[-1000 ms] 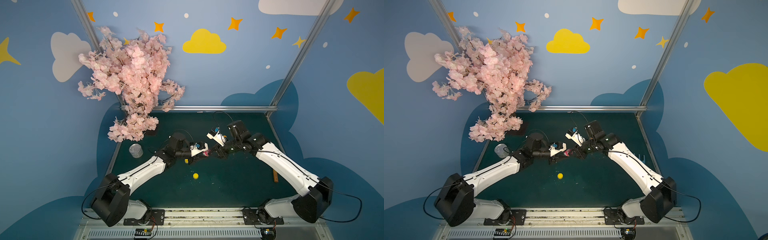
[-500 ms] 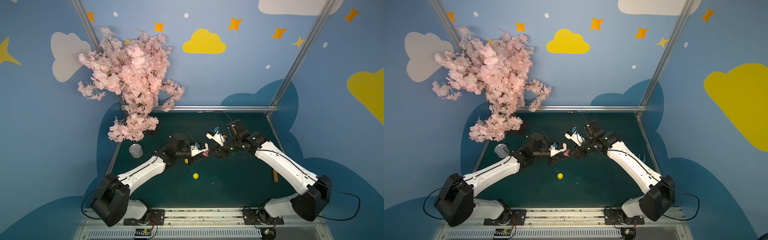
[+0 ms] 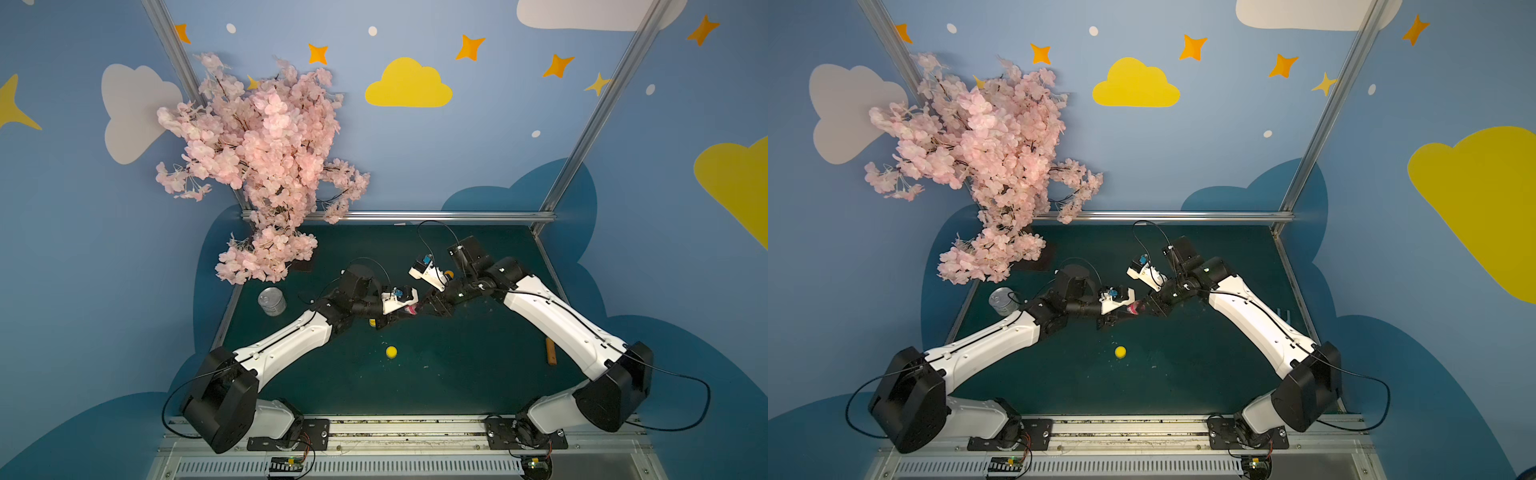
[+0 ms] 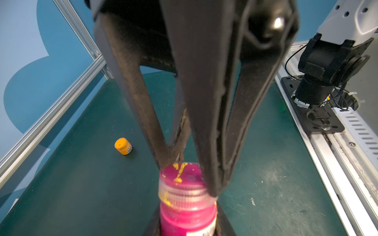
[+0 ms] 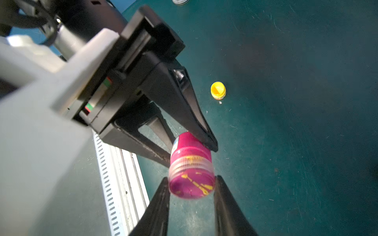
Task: Close the paint jar lid
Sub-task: Screw the lid onto the paint jar.
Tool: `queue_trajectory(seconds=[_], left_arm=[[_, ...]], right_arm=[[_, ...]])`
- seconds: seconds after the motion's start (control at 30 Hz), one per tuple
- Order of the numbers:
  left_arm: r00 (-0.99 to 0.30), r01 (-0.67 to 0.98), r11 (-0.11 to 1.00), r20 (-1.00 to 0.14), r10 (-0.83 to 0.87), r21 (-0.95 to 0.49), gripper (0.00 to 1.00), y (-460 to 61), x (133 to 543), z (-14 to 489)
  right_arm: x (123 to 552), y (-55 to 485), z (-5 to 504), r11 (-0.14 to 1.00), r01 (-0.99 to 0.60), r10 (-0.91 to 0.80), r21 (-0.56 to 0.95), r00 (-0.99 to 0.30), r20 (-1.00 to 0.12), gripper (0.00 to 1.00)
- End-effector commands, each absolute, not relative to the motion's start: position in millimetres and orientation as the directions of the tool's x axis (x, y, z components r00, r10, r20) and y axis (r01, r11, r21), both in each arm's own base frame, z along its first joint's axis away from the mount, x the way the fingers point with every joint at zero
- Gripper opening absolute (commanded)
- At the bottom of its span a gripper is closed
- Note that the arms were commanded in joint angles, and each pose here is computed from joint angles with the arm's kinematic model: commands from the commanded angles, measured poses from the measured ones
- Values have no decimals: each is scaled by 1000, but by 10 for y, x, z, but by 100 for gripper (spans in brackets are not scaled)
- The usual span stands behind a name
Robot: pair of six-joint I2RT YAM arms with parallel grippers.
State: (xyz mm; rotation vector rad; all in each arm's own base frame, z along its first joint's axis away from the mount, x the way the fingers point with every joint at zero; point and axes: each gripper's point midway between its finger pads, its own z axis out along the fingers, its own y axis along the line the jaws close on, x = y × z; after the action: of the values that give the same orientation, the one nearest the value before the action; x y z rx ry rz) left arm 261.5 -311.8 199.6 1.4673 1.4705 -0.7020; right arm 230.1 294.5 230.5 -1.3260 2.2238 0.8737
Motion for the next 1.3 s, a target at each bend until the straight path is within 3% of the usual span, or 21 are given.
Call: queue_trajectory(seconds=[0.0, 0.3, 0.5, 0.63, 0.9, 1.27], left_arm=[[196, 967, 69, -886, 421, 247, 29, -3238, 2507, 2130], [314, 897, 170, -858, 406, 409, 29, -3268, 2622, 2246], [416, 784, 284, -806, 421, 552, 29, -3239, 2754, 2343], [435, 762, 298, -795, 422, 575, 29, -3239, 2769, 2366], [348, 849, 224, -826, 443, 478, 29, -3230, 2621, 2168], [102, 991, 55, -952, 290, 123, 31, -3130, 2334, 2263]], right_arm=[[2306, 3127, 2446, 291, -901, -604, 322, -434, -668, 26], [2416, 3206, 2302, 358, -836, -573, 417, -549, -609, 26], [2551, 3201, 2146, 487, -705, -517, 516, -709, -480, 25], [2570, 3233, 2080, 528, -638, -496, 560, -768, -405, 24], [2575, 3152, 2214, 510, -690, -512, 514, -723, -464, 23], [2426, 3008, 2420, 364, -857, -621, 365, -516, -590, 20]])
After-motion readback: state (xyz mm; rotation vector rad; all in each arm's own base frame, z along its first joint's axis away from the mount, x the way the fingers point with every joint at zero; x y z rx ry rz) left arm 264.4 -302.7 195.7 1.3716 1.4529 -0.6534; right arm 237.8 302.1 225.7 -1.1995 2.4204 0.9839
